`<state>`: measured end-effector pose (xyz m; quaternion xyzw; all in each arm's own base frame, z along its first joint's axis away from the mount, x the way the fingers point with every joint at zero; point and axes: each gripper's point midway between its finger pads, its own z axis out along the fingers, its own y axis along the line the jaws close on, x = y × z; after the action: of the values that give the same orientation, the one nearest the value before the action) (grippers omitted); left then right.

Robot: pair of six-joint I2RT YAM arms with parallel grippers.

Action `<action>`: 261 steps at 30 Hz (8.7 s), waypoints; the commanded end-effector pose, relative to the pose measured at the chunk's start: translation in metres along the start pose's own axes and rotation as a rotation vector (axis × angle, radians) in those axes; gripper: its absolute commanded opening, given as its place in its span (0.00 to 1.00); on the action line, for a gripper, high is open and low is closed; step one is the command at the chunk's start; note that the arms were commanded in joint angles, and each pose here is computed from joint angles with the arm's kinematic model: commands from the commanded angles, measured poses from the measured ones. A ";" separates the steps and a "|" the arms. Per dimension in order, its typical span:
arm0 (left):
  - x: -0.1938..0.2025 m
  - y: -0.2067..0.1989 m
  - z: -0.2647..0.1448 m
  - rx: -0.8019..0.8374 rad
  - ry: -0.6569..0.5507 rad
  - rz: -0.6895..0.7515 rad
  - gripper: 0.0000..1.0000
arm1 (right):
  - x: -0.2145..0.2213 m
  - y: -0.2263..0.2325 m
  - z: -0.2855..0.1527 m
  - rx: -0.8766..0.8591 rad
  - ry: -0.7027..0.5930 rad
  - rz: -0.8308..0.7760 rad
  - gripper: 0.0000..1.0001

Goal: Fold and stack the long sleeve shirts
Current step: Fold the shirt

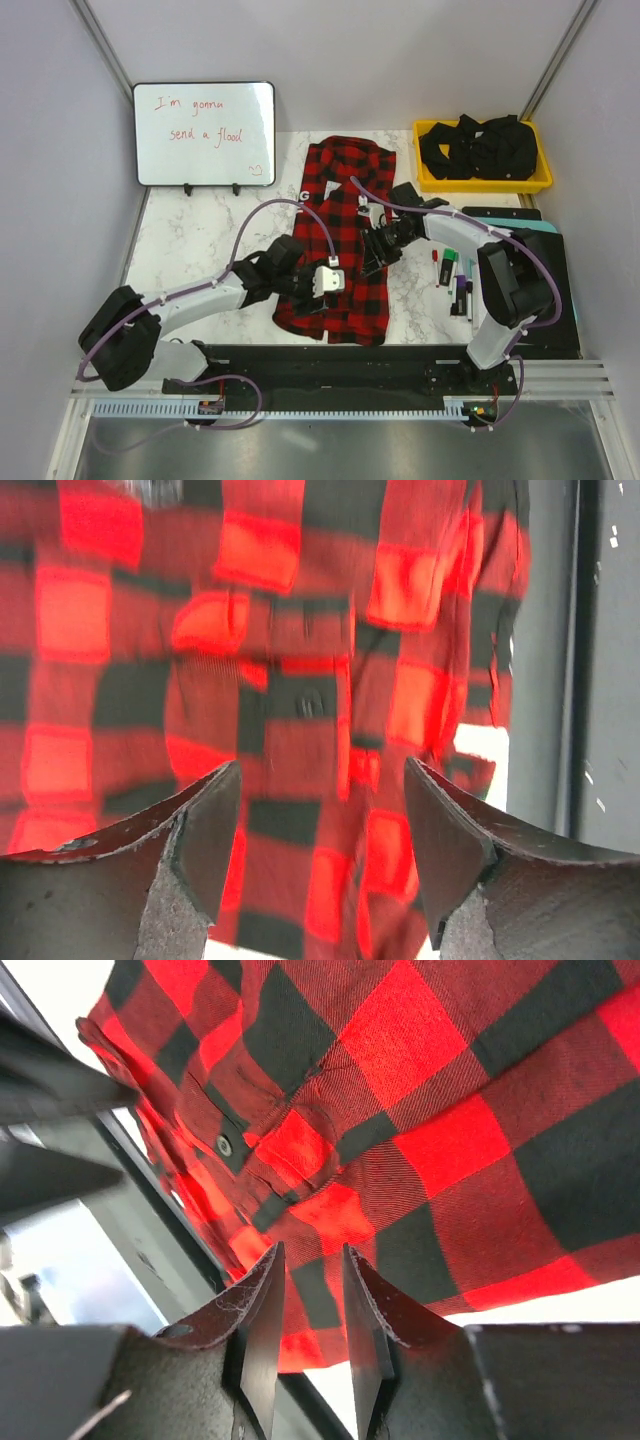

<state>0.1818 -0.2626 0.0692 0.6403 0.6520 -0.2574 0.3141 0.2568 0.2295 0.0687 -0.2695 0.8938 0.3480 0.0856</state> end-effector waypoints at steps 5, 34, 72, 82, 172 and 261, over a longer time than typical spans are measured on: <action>-0.047 0.016 0.037 -0.090 -0.115 0.295 0.75 | -0.011 0.025 -0.006 -0.097 -0.146 0.109 0.38; -0.061 0.019 0.052 -0.046 -0.117 0.281 0.54 | 0.006 0.016 -0.018 -0.098 -0.151 0.146 0.42; -0.041 0.001 0.078 0.035 -0.017 0.192 0.41 | 0.017 -0.005 -0.007 -0.080 -0.117 0.224 0.40; -0.057 0.015 0.065 0.006 -0.038 0.182 0.02 | 0.016 -0.002 -0.009 -0.089 -0.130 0.211 0.39; -0.025 0.105 0.011 0.117 -0.210 -0.499 0.02 | 0.060 0.030 0.070 -0.273 0.466 -1.861 0.29; -0.030 0.054 -0.031 0.037 -0.065 -0.519 0.49 | -0.101 -0.038 -0.016 0.153 -0.138 -0.329 0.31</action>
<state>0.2153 -0.2788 0.1194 0.4512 0.7552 -0.4176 0.2273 0.3460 0.2259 0.1048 -0.4501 0.8172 0.2600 0.2489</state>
